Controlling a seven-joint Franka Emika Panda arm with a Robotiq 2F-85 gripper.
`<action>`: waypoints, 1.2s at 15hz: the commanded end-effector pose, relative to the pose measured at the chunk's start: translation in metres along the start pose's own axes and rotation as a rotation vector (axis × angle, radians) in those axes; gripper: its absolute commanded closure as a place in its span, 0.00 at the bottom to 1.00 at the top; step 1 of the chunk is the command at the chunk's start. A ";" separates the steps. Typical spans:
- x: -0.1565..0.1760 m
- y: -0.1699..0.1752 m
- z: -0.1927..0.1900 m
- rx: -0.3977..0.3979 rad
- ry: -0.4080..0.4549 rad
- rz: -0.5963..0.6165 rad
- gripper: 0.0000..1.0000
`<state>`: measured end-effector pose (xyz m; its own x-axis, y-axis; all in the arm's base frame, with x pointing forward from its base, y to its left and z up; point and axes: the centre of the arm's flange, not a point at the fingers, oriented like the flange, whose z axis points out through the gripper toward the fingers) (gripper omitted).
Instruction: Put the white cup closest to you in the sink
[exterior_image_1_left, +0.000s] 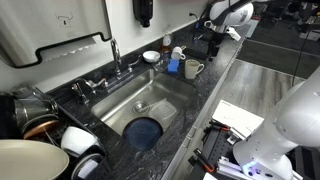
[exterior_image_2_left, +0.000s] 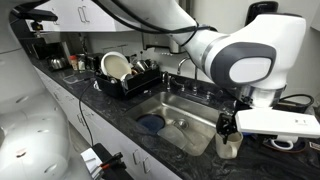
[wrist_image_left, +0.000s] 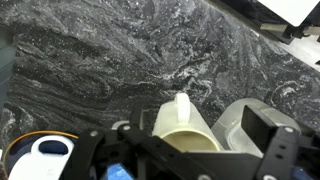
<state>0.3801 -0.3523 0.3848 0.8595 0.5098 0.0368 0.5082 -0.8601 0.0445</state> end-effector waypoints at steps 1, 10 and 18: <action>0.004 0.017 0.015 -0.032 0.006 -0.048 0.00; 0.007 0.005 0.010 -0.022 -0.007 -0.040 0.00; 0.008 -0.005 0.032 0.049 -0.003 -0.086 0.00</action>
<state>0.3876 -0.3462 0.3673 0.8269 0.5620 0.0220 0.5612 -0.8270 0.0337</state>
